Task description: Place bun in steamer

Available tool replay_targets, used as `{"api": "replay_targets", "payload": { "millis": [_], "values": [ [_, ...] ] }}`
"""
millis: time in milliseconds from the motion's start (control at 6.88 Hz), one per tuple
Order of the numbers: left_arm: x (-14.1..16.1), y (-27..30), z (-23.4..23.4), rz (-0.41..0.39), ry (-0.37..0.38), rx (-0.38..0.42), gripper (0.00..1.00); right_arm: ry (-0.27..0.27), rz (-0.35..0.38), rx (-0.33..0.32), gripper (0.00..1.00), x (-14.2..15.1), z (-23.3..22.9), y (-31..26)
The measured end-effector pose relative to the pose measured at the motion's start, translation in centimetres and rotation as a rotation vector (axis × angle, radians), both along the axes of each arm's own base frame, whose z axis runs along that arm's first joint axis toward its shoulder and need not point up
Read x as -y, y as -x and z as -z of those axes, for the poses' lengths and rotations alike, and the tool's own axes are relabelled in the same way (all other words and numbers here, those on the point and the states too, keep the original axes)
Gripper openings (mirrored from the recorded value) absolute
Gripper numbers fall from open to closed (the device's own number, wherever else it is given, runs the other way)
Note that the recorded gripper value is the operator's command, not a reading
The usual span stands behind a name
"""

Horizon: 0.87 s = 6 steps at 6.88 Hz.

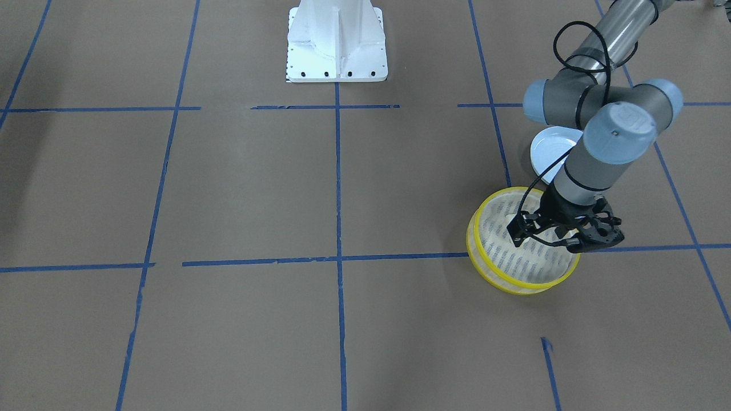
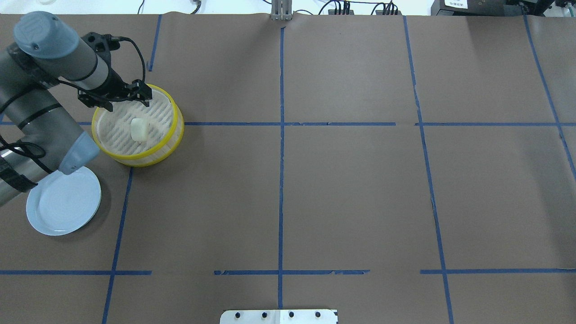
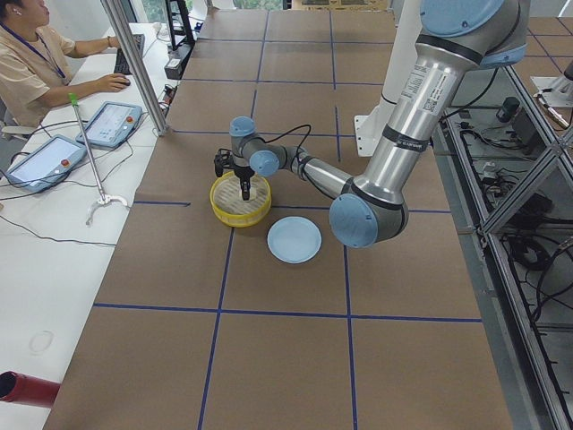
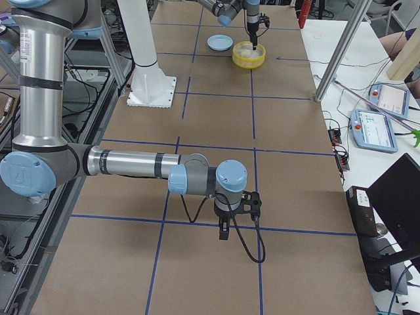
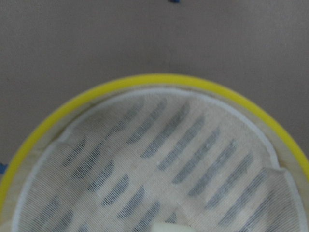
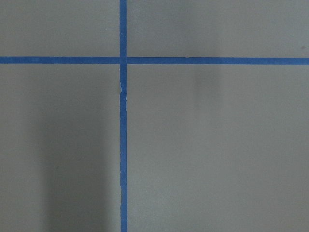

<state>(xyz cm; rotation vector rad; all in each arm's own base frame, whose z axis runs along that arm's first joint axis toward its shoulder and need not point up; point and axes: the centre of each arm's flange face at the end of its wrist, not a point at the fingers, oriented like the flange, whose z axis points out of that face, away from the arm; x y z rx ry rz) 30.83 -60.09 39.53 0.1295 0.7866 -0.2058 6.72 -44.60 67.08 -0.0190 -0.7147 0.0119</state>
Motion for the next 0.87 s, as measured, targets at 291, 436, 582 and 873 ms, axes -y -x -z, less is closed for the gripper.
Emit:
{"api": "replay_targets", "payload": {
  "millis": [291,436,582,873],
  "values": [
    [2.0,16.4,-2.0,-0.083,-0.09,0.064,0.99,0.0,0.0,0.0,1.0,0.0,0.0,0.0],
    [0.8,26.2,-6.2,-0.131,-0.131,0.072,0.99,0.0,0.0,0.0,1.0,0.0,0.0,0.0],
    [-1.8,33.4,-11.7,-0.176,-0.155,0.087,0.99,0.0,0.0,0.0,1.0,0.0,0.0,0.0],
    [-5.9,40.8,-19.8,-0.212,-0.125,0.094,1.0,0.0,0.0,0.0,1.0,0.0,0.0,0.0]
  ]
}}
